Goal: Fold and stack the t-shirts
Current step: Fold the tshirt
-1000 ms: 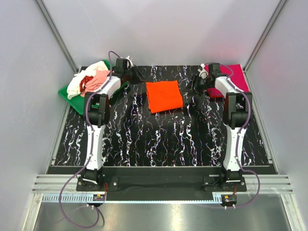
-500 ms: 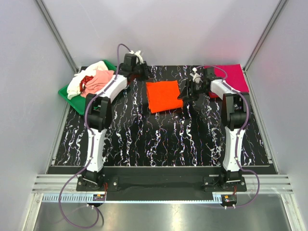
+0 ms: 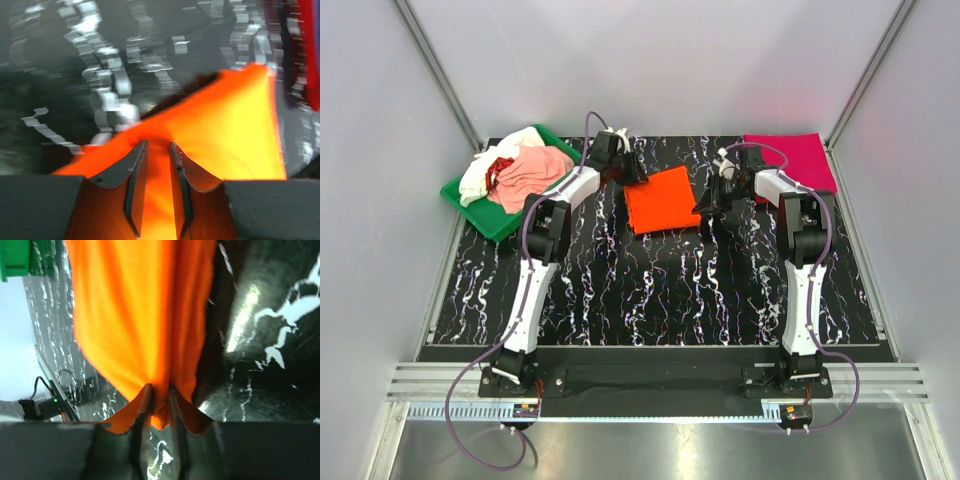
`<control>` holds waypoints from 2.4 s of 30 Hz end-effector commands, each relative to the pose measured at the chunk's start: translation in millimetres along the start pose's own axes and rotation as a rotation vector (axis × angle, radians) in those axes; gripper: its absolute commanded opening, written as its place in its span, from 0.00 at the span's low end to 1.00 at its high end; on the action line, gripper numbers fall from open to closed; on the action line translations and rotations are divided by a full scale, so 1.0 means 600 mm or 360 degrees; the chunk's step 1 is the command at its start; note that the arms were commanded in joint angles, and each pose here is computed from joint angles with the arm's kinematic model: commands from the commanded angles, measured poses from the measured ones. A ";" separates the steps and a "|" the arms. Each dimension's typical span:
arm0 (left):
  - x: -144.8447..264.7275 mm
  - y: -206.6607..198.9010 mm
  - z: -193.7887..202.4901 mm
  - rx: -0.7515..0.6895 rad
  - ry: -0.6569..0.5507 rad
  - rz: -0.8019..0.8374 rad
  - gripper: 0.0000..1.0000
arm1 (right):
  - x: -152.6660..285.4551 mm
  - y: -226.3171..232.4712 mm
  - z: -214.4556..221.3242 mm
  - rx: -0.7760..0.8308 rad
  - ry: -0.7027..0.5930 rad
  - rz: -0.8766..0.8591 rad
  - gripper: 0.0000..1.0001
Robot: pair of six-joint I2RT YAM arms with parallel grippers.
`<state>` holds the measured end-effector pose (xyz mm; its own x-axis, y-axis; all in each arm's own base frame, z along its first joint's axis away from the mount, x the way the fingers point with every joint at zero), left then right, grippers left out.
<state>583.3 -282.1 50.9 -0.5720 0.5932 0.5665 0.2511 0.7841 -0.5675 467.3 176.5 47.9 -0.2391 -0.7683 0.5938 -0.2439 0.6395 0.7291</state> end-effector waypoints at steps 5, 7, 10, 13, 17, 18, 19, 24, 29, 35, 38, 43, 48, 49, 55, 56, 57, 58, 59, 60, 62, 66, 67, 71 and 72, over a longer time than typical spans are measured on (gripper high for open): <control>0.013 0.030 -0.073 0.0017 -0.0185 0.0005 0.29 | -0.020 -0.024 0.012 -0.0073 0.0012 0.0028 0.05; 0.016 0.030 -0.080 0.0006 -0.0202 0.0020 0.31 | -0.023 -0.027 0.009 -0.0113 0.0004 0.0023 0.00; 0.023 0.012 -0.084 -0.0017 -0.0189 0.0095 0.31 | -0.026 -0.020 0.011 -0.0139 -0.0002 0.0003 0.01; 0.053 -0.029 -0.095 -0.0034 -0.0179 0.0205 0.32 | -0.021 -0.012 0.020 -0.0193 -0.0007 0.0034 0.04; 0.136 -0.082 -0.099 -0.0055 -0.0164 0.0236 0.33 | -0.015 0.004 0.046 -0.0229 0.0011 0.0056 0.05; 0.149 -0.075 -0.097 -0.0040 -0.0183 0.0134 0.34 | -0.015 0.006 0.050 -0.0244 0.0013 0.0055 0.06; 0.161 -0.081 -0.083 -0.0040 -0.0165 0.0104 0.35 | -0.014 0.008 0.052 -0.0248 0.0011 0.0061 0.06; 0.227 -0.113 0.000 -0.0060 -0.0059 0.0085 0.40 | -0.012 0.004 0.074 -0.0320 0.0005 0.0069 0.06; 0.236 -0.098 0.123 -0.0053 0.0155 0.0023 0.43 | -0.002 0.013 0.100 -0.0372 -0.0020 0.0072 0.04; 0.210 -0.075 0.203 -0.0070 0.0329 -0.0019 0.45 | 0.008 0.019 0.135 -0.0434 -0.0051 0.0049 0.04; 0.211 -0.065 0.212 -0.0086 0.0335 -0.0062 0.45 | 0.013 0.020 0.148 -0.0442 -0.0072 0.0070 0.03; 0.206 -0.049 0.232 -0.0111 0.0367 -0.0111 0.47 | 0.017 0.020 0.154 -0.0460 -0.0119 0.0076 0.03; 0.198 -0.050 0.251 -0.0107 0.0420 -0.0078 0.47 | 0.010 0.018 0.160 -0.0491 -0.0136 0.0037 0.02; 0.196 -0.053 0.251 -0.0112 0.0420 -0.0062 0.47 | 0.009 0.015 0.162 -0.0499 -0.0138 0.0049 0.01; 0.195 -0.034 0.260 -0.0068 0.0410 -0.0169 0.00 | 0.004 -0.017 0.173 -0.0527 -0.0197 0.0136 0.00; 0.198 -0.025 0.258 -0.0069 0.0386 -0.0225 0.00 | 0.006 -0.025 0.177 -0.0544 -0.0206 0.0150 0.00; 0.203 -0.022 0.254 -0.0072 0.0369 -0.0249 0.00 | 0.008 -0.025 0.176 -0.0543 -0.0217 0.0151 0.00; 0.205 -0.022 0.252 -0.0076 0.0357 -0.0260 0.00 | 0.010 -0.026 0.176 -0.0546 -0.0227 0.0155 0.00; 0.206 -0.019 0.251 -0.0073 0.0352 -0.0274 0.00 | 0.012 -0.028 0.176 -0.0557 -0.0237 0.0151 0.00; 0.206 -0.023 0.250 -0.0075 0.0353 -0.0267 0.00 | 0.013 -0.025 0.173 -0.0545 -0.0245 0.0140 0.00; 0.208 -0.027 0.247 -0.0067 0.0353 -0.0257 0.00 | 0.014 -0.018 0.170 -0.0545 -0.0246 0.0109 0.00; 0.219 -0.057 0.234 -0.0057 0.0342 -0.0193 0.35 | 0.032 0.012 0.153 -0.0510 -0.0288 0.0055 0.23; 0.224 -0.064 0.229 -0.0041 0.0333 -0.0180 0.37 | 0.038 0.015 0.147 -0.0508 -0.0306 0.0076 0.27; 0.248 -0.087 0.203 -0.0056 0.0290 -0.0180 0.40 | 0.067 0.026 0.124 -0.0502 -0.0319 0.0172 0.45; 0.260 -0.092 0.194 -0.0085 0.0306 -0.0201 0.40 | 0.076 0.029 0.118 -0.0493 -0.0328 0.0203 0.47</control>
<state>378.5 -253.2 48.8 -0.3664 0.5083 0.7794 0.1896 0.8608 -0.4723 374.5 170.7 44.0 -0.3914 -0.7166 0.5773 0.0824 0.5975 0.7976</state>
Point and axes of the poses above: each gripper's point midway between its finger pads, its own x axis back along the fingers, its own y axis along the line the jaws close on, z = x × y, the point moved 1 cm from there along x, back along the fingers
